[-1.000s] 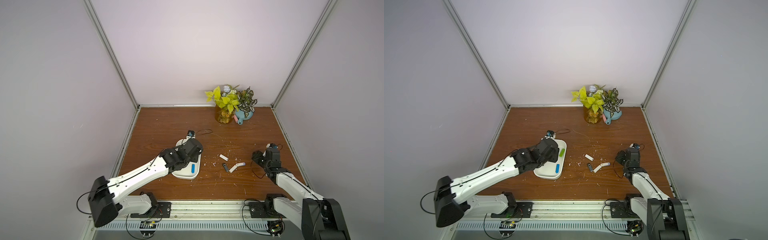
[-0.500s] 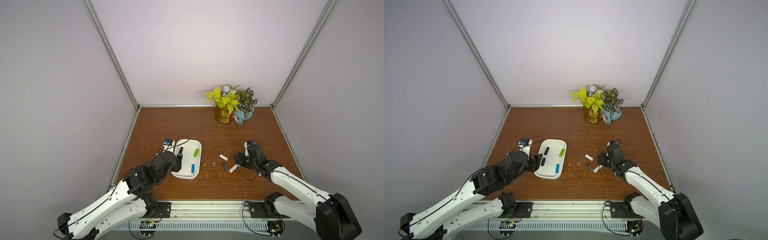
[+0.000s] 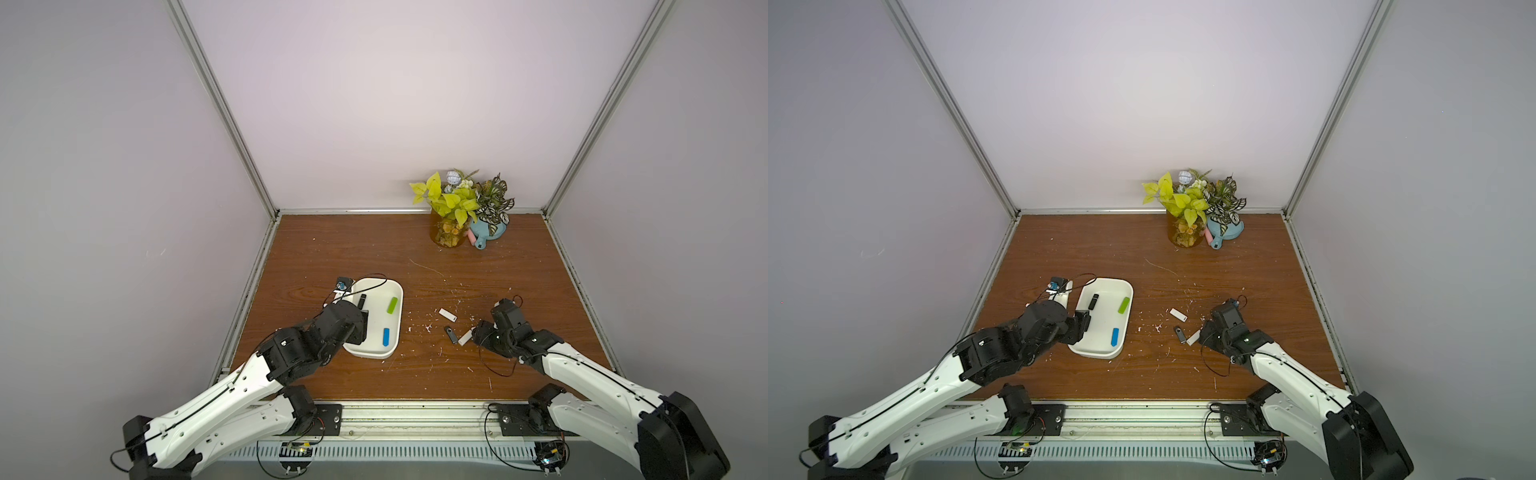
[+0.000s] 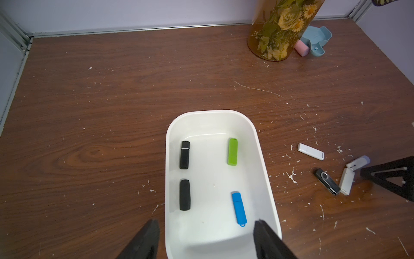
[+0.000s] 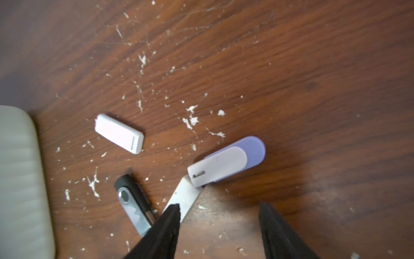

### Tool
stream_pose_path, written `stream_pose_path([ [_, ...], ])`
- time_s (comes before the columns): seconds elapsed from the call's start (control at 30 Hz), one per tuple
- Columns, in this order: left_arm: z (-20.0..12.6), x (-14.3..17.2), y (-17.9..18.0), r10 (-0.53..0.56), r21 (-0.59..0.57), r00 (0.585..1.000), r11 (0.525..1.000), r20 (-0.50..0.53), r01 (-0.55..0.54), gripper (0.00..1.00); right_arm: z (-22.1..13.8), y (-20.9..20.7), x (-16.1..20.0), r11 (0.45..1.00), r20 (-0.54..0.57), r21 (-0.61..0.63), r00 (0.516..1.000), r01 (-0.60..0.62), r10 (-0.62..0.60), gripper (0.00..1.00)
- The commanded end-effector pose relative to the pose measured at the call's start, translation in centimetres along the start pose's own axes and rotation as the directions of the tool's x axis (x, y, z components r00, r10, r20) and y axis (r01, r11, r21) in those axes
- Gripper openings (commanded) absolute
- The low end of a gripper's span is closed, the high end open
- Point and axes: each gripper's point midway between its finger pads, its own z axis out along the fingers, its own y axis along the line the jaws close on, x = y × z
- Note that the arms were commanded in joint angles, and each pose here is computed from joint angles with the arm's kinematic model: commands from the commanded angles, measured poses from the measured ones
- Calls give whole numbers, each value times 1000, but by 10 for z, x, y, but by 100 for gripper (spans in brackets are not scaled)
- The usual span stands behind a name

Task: Put the usb flash drive into the storage box
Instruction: Pick up the USB flash from the center of the board.

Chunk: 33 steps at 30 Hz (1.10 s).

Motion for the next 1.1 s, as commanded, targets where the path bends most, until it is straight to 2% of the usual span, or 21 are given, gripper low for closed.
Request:
stream_pose_path([
  [0.0, 1, 1, 3, 8, -9, 1000, 1000, -3, -8, 66, 4, 2, -12, 1000, 51, 17, 999, -18, 17, 64],
  [0.3, 1, 2, 3, 9, -9, 1000, 1000, -4, -9, 67, 21, 10, -24, 997, 32, 73, 999, 18, -21, 61],
  [0.5, 2, 2, 3, 10, -12, 1000, 1000, -5, -10, 67, 31, 19, -26, 991, -23, 94, 995, 97, -96, 50],
  [0.67, 2, 2, 2, 13, -11, 1000, 1000, -8, -13, 67, 36, 16, -27, 978, -54, 140, 987, 155, -148, 41],
  [0.8, 1, 1, 3, 11, -12, 1000, 1000, -2, -11, 67, 36, 12, -25, 961, -92, 170, 974, 219, -205, 38],
  [1.07, 3, 2, 4, 16, -20, 1000, 1000, -5, -16, 67, 37, 1, -22, 930, -141, 217, 952, 297, -271, 21],
])
